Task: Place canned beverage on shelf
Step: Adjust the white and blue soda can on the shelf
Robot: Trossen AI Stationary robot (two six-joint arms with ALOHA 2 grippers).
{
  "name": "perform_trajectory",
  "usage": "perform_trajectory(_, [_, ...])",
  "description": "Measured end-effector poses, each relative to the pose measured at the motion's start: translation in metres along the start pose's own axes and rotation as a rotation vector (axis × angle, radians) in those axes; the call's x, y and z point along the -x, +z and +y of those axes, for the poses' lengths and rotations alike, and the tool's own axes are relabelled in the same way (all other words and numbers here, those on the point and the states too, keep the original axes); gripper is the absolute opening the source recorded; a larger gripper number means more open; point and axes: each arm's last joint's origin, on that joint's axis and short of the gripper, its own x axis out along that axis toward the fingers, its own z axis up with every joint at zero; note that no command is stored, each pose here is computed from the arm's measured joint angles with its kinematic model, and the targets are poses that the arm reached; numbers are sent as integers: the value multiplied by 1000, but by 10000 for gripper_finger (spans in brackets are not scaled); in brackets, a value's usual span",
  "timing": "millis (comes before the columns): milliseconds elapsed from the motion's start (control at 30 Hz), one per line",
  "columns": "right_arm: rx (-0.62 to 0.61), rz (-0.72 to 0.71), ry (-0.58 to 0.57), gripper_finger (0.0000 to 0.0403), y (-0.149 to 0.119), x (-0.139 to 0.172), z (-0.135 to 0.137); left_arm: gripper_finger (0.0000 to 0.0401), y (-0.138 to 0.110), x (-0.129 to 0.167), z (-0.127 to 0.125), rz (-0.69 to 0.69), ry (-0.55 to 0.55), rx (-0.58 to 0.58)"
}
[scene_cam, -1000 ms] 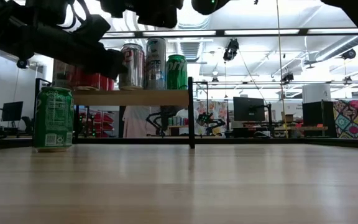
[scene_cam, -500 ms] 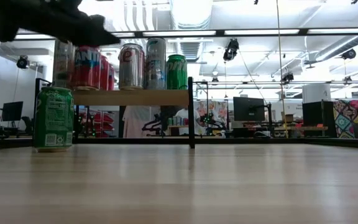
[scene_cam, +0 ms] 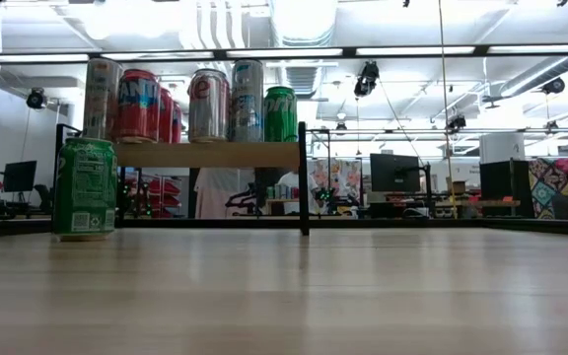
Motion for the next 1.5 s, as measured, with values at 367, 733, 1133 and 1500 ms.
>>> perform_trajectory(367, [114, 144, -52, 27, -2, 9, -32, 0, 36, 16, 41, -83, -92, 25])
perform_trajectory(733, [265, 214, 51, 9, -5, -4, -96, 0, 40, 22, 53, -99, -84, 71])
perform_trajectory(1133, [202, 169, 172, 8, -21, -36, -152, 0, 41, 23, 55, -106, -77, 76])
perform_trajectory(1500, [267, 131, 174, 8, -33, -57, -152, 0, 41, 23, 55, -107, -75, 78])
